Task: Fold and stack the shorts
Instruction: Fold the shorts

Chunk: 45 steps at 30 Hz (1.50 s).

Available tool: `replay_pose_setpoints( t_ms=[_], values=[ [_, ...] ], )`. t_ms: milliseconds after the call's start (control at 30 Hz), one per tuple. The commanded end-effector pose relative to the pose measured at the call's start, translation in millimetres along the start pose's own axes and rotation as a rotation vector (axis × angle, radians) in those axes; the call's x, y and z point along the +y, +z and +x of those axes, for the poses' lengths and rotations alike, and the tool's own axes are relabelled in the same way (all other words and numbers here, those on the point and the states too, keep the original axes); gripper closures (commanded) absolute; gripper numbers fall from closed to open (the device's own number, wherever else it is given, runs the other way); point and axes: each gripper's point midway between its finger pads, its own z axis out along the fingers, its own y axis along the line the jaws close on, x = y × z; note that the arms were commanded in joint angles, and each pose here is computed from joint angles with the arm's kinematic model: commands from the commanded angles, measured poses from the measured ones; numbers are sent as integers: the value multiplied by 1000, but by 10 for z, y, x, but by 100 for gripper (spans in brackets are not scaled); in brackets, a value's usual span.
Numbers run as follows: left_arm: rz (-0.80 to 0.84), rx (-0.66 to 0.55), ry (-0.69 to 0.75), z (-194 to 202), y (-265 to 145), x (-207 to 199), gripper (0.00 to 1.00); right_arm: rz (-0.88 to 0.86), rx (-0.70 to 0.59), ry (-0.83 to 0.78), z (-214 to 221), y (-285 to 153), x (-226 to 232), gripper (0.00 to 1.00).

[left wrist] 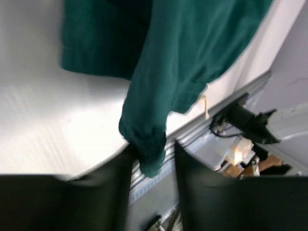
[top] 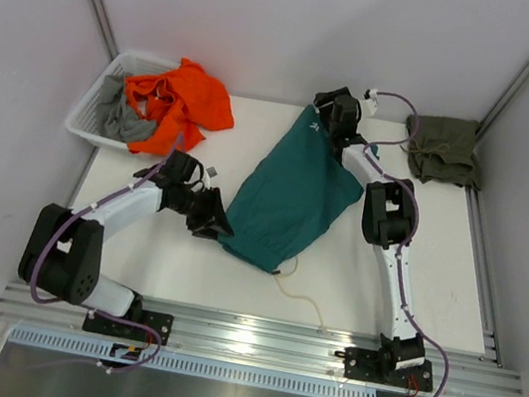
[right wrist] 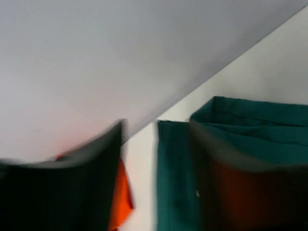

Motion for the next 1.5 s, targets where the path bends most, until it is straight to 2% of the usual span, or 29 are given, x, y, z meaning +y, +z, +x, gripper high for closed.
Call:
replay_pose_setpoints(
  t_ms=[0, 33, 100, 300, 333, 400, 433, 533, 567, 600, 767, 833, 933, 1067, 1100, 1267, 1300, 1467],
  values=[
    [-20, -69, -57, -290, -61, 28, 52, -126, -81, 60, -122, 49, 379, 29],
    [-26, -90, -78, -354, -91, 65, 39, -136, -80, 57, -98, 47, 393, 29],
    [-28, -133, -75, -463, -161, 53, 32, -161, -89, 42, -118, 28, 490, 27],
    [-83, -238, 1, -739, -503, -114, 30, -208, -126, -17, -430, -57, 764, 22],
    [-90, -237, 16, -737, -521, -113, 30, -232, -119, -25, -512, -125, 890, 22],
    [-87, -225, 27, -689, -521, -108, 30, -204, -94, -76, -567, -172, 805, 22],
    [-85, -219, 30, -666, -513, -98, 30, -228, -98, -90, -722, -302, 965, 22],
    [-101, -185, 14, -493, -423, 54, 30, -248, -18, -171, -841, -572, 975, 23],
    [-110, -170, 5, -414, -389, 122, 30, -271, 79, -201, -725, -683, 961, 24],
    [-111, -171, 7, -390, -381, 138, 29, -278, 125, -226, -711, -772, 929, 24],
    [-97, -168, -11, -170, -366, 191, 29, -316, 306, -458, -545, -1592, 840, 26],
    [-62, -189, -7, -111, -368, 144, 29, -398, 393, -497, -405, -1880, 913, 27],
    [3, -225, 53, 22, -388, 32, 28, -383, 565, -558, -106, -2265, 819, 28],
    [66, -216, 99, 151, -276, -59, 25, -357, 668, -633, 219, -2551, 695, 29],
    [65, -187, 71, 262, -171, 16, 24, -335, 690, -620, 284, -2582, 586, 32],
    [145, -202, 35, 291, 74, -1, 22, -388, 827, -537, 589, -2735, 505, 53],
    [137, -198, 25, 301, 124, 46, 22, -384, 857, -528, 696, -2773, 464, 62],
    [108, -201, 14, 288, 261, 96, 20, -407, 966, -538, 994, -3046, 418, 80]
  ],
)
